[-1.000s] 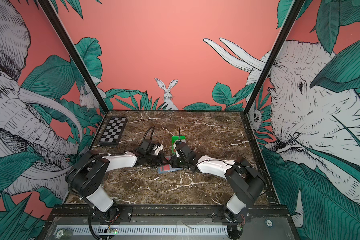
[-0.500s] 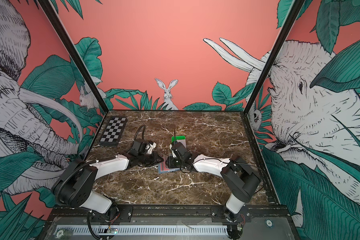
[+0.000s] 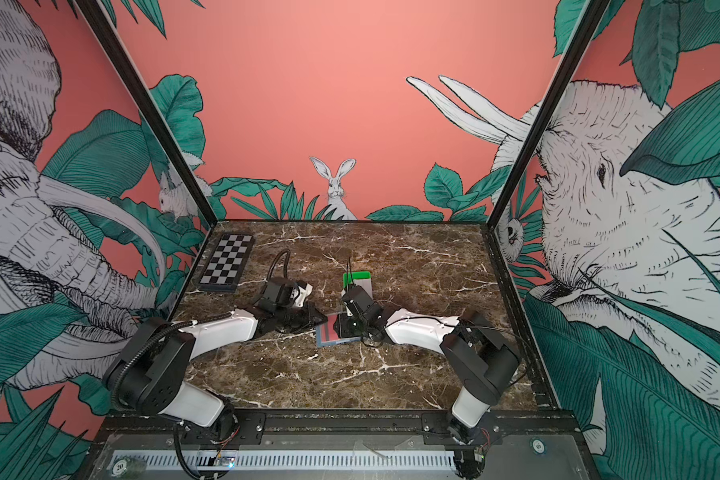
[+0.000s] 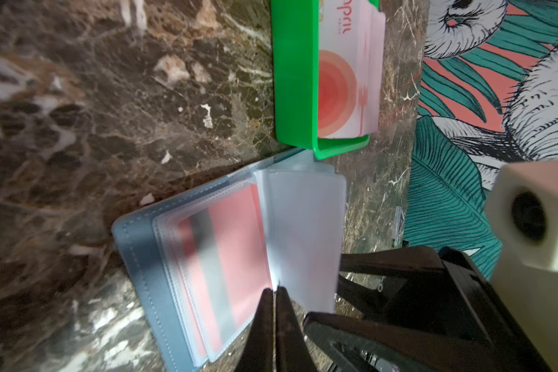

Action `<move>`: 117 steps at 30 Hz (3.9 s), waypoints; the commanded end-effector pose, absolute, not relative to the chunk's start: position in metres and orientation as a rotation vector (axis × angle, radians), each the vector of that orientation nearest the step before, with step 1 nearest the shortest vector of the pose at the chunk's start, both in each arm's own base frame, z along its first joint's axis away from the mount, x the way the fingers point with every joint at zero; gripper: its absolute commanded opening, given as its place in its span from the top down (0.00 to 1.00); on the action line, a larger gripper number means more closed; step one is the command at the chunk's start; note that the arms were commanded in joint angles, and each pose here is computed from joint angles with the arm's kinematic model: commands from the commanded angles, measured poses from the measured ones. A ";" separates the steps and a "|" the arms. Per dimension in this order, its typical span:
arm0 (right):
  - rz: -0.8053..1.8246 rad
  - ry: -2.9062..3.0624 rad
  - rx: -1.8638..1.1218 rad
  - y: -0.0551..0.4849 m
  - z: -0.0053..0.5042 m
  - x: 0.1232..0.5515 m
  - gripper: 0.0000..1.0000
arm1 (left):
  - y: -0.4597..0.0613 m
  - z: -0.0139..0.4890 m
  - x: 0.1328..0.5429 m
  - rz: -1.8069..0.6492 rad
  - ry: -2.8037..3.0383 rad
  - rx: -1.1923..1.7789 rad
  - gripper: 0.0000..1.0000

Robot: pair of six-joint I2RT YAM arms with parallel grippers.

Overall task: Insert credit cards into a card holder
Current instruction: Turn over the card slot at the card holder, then open the button on the card holder.

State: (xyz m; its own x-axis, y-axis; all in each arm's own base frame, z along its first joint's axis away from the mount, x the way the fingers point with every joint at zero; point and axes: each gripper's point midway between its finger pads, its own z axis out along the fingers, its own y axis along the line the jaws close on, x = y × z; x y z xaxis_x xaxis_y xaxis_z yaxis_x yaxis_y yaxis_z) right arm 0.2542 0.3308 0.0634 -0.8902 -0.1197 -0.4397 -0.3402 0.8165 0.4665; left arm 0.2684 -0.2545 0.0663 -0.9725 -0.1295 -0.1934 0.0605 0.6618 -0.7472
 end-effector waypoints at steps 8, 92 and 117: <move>0.477 2.600 -0.324 0.286 0.068 0.258 0.62 | -0.272 0.063 0.266 -1.212 2.650 0.029 0.91; 0.238 2.720 -0.138 0.205 0.024 0.303 0.62 | -0.301 -0.001 0.220 -1.143 2.842 0.212 0.89; -0.005 2.752 -0.271 0.183 0.020 0.301 0.65 | -0.323 0.040 0.244 -1.249 2.696 0.223 0.89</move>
State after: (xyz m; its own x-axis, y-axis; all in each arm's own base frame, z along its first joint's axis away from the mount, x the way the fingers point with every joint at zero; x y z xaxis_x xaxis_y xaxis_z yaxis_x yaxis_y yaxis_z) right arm 0.2998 0.1835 0.0204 -0.9122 -0.1583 -0.3780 -0.1671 0.9859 -0.0097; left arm 0.2427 -0.3216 0.0292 -0.9773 0.0755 -0.1979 0.1997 0.6394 -0.7424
